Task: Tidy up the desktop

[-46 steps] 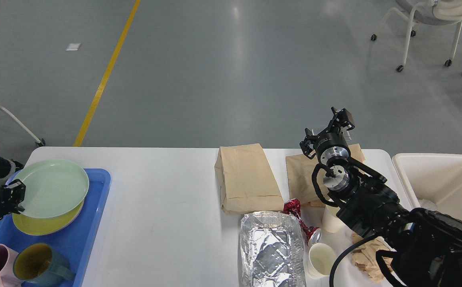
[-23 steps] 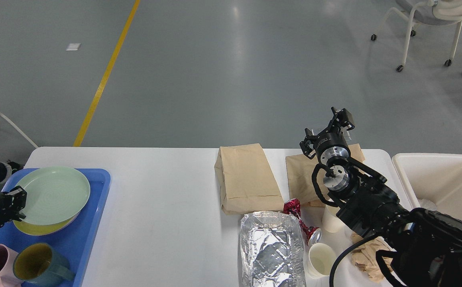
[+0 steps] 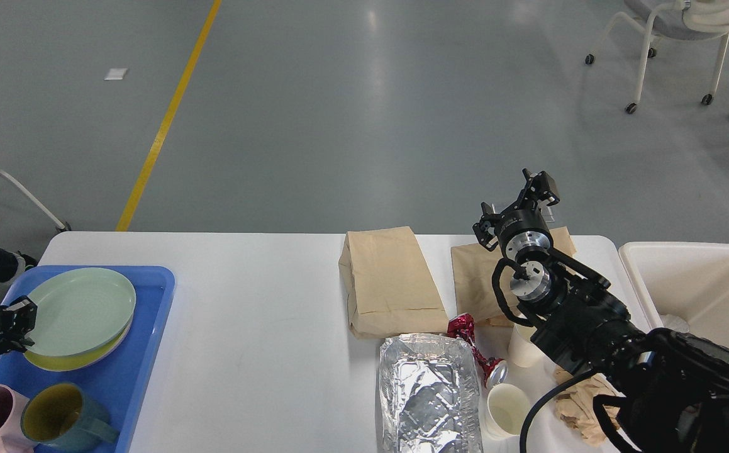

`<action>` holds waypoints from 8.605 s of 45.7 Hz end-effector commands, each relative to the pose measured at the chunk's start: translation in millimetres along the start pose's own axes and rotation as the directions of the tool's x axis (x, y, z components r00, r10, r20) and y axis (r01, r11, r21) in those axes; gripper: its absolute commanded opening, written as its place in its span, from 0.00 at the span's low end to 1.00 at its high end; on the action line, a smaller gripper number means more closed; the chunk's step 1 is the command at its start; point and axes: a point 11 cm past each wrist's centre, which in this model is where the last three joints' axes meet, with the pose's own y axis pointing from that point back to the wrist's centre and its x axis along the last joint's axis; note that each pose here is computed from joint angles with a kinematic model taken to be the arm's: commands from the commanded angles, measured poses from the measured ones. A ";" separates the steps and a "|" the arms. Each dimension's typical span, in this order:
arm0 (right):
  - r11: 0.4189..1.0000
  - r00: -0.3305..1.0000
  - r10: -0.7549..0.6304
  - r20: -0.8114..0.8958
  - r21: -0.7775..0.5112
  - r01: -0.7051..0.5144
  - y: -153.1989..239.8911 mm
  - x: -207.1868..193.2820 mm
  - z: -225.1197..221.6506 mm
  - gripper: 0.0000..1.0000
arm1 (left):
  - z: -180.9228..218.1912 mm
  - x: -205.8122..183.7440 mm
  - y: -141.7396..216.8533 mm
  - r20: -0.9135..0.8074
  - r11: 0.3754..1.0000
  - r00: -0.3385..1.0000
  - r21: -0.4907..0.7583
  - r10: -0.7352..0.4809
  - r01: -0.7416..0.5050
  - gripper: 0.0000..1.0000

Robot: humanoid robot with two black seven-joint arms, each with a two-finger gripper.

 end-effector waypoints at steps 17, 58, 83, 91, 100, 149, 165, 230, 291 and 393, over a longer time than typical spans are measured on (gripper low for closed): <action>1.000 1.000 0.000 0.001 0.000 0.000 0.0 0.1 -0.1 1.00 | -3.8 10.1 -1.4 -0.025 0.995 0.994 0.009 0.103 -0.102 0.38; 1.000 1.000 0.000 0.001 0.000 0.000 0.0 0.1 -0.1 1.00 | 76.4 121.5 169.4 -0.051 0.914 0.943 -0.236 0.328 -0.331 0.96; 1.000 1.000 0.000 -0.001 0.000 0.000 0.0 0.0 0.0 1.00 | 171.4 103.3 203.7 -0.226 0.746 0.958 -0.605 0.176 -0.279 0.96; 1.000 1.000 0.000 -0.001 0.000 0.000 0.0 0.0 0.0 1.00 | 203.0 83.5 183.0 -0.322 0.647 0.947 -0.724 -0.013 -0.238 0.96; 1.000 1.000 0.000 -0.001 0.000 0.000 0.0 0.0 0.0 1.00 | 237.4 60.5 165.7 -0.406 0.501 0.868 -0.835 -0.284 -0.226 0.96; 1.000 1.000 0.000 0.001 0.000 0.000 0.0 0.1 -0.1 1.00 | 246.9 34.0 116.5 -0.575 0.356 0.581 -0.817 -0.577 -0.454 0.96; 1.000 1.000 0.000 0.001 0.000 0.000 0.0 0.1 -0.1 1.00 | 236.3 26.8 106.4 -0.528 0.266 0.599 -0.840 -0.602 -0.473 0.96; 1.000 1.000 0.000 0.001 0.000 0.000 0.0 0.1 -0.1 1.00 | 194.5 -58.1 1.7 -0.591 0.456 0.511 -0.807 -0.625 -0.376 0.97; 1.000 1.000 0.003 0.007 0.003 -0.003 -1.1 -0.5 -2.6 1.00 | 194.5 -58.2 1.6 -0.591 0.456 0.508 -0.806 -0.626 -0.377 0.97; 0.993 0.211 -0.104 -0.972 -0.115 -0.038 -6.0 90.1 -159.5 1.00 | 194.5 -57.8 1.8 -0.592 0.455 0.506 -0.806 -0.627 -0.379 0.97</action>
